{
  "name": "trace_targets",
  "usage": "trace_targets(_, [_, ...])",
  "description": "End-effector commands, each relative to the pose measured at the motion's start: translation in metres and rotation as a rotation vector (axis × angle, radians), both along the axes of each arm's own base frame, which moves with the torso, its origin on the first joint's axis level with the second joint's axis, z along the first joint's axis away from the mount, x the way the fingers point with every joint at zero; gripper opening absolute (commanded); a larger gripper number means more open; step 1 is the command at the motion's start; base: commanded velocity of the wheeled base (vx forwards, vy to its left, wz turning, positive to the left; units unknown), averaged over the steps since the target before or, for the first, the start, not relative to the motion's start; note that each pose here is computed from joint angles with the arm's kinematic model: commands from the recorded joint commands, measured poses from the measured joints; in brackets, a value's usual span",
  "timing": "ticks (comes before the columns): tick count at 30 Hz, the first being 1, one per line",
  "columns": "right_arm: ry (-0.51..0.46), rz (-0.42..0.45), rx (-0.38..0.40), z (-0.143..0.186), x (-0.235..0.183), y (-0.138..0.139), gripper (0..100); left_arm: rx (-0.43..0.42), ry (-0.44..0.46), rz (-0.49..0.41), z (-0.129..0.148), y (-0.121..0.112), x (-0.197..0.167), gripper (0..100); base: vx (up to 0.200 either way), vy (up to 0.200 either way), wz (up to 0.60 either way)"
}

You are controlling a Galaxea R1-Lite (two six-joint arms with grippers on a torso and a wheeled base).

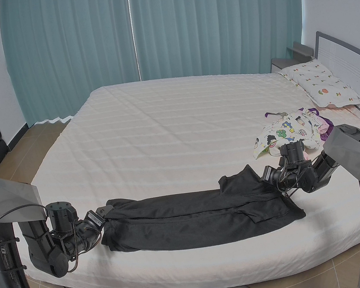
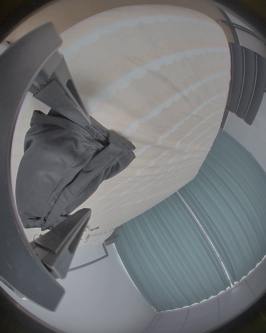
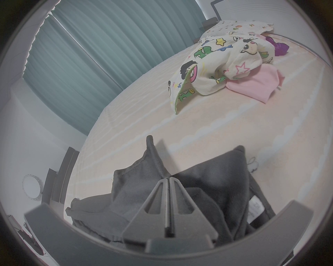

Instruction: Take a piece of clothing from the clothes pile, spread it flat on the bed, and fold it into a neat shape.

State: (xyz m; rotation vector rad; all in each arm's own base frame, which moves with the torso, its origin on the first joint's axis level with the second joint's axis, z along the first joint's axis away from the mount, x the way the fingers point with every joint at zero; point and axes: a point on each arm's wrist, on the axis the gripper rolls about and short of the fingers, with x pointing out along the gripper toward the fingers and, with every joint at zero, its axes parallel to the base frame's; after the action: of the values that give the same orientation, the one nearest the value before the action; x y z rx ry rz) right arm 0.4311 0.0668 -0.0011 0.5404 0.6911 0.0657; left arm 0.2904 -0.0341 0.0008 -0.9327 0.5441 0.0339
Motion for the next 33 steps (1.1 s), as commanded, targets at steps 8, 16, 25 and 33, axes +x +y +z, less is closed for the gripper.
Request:
trace_targets(8, [0.008, -0.027, -0.004, 0.019, -0.02, -0.018, 0, 0.001, 0.011, 0.0, -0.003, 0.0, -0.001, 100, 0.0, 0.0, 0.0])
trace_targets(16, [0.056, -0.024, -0.026, 0.011, -0.033, -0.024, 0, 0.002, 0.019, 0.0, -0.004, 0.0, -0.002, 100, 0.0, 0.0, 0.0])
trace_targets(25, [0.062, -0.033, -0.031, 0.006, -0.031, -0.028, 100, 0.002, 0.022, -0.003, -0.004, 0.0, -0.003, 100, 0.0, 0.0, 0.0])
trace_targets(33, [0.077, -0.138, 0.106, 0.035, -0.056, -0.027, 100, 0.005, 0.034, -0.008, -0.004, -0.001, -0.009, 100, 0.0, 0.0, 0.0])
